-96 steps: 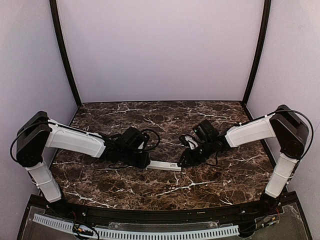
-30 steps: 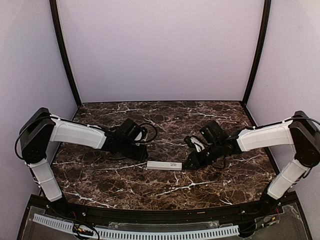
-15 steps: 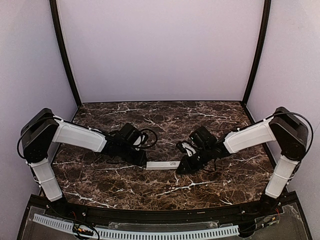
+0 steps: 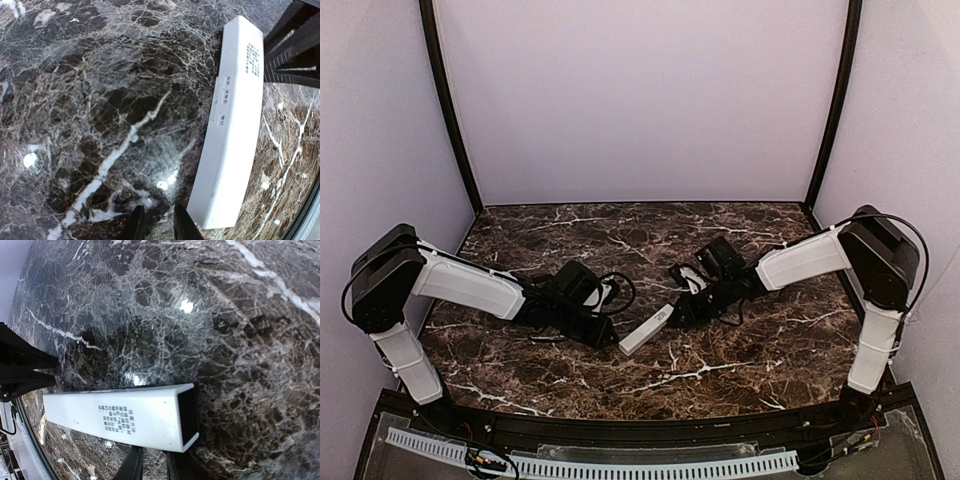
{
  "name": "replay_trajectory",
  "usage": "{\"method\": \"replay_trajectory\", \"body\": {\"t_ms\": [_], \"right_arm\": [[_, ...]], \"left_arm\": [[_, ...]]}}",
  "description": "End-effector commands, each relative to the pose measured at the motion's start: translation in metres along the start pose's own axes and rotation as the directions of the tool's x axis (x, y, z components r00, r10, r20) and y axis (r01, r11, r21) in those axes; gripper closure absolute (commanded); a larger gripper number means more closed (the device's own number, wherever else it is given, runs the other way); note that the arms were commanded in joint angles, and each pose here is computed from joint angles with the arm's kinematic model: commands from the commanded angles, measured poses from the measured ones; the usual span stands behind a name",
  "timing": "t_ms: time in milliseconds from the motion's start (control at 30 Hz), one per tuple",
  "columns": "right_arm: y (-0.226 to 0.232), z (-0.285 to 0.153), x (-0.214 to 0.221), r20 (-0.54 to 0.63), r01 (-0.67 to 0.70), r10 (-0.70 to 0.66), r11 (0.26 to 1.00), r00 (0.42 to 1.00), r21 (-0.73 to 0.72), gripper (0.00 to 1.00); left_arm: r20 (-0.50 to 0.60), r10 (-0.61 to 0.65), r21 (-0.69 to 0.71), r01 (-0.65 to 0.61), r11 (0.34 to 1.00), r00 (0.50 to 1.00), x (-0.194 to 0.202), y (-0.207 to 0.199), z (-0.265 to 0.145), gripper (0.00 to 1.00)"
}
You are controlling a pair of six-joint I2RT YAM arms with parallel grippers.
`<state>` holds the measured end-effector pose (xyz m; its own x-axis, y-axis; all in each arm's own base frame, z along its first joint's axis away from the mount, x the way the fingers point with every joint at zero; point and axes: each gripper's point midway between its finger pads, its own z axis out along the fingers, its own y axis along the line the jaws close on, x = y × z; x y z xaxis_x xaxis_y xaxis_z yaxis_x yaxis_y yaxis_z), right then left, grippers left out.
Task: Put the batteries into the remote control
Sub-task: Adjust the remote control at the center of the board, then pick up the remote control from the center of the board.
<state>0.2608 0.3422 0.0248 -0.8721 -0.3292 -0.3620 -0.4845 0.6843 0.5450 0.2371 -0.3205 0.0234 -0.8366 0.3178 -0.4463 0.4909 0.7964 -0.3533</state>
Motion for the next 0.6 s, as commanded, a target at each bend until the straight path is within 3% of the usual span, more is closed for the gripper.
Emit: {"method": "replay_trajectory", "body": {"t_ms": [0,100,233,333,567], "right_arm": [[-0.008,0.002,-0.013,0.008,0.026,-0.027,1.0,1.0,0.017,0.84],[-0.006,0.0,-0.021,0.022,0.036,-0.036,0.999,0.999,0.008,0.82],[0.0,-0.014,-0.031,0.058,0.049,-0.048,0.999,0.997,-0.008,0.79],[0.006,-0.034,-0.036,0.103,0.062,-0.061,0.998,0.993,-0.012,0.74],[0.022,-0.098,-0.057,0.28,0.121,-0.126,0.992,0.952,0.036,0.42]], "left_arm": [[0.028,0.007,0.023,-0.008,1.0,1.0,-0.003,-0.007,-0.011,0.79],[0.091,0.007,-0.027,-0.005,1.0,0.996,-0.012,0.0,-0.025,0.76],[0.166,0.027,-0.037,-0.021,0.999,0.986,-0.026,-0.002,-0.045,0.58],[0.165,0.061,0.009,-0.063,0.998,0.984,-0.026,-0.016,-0.049,0.52],[0.101,0.17,0.001,-0.171,0.985,0.98,-0.022,-0.049,-0.03,0.41]]}}
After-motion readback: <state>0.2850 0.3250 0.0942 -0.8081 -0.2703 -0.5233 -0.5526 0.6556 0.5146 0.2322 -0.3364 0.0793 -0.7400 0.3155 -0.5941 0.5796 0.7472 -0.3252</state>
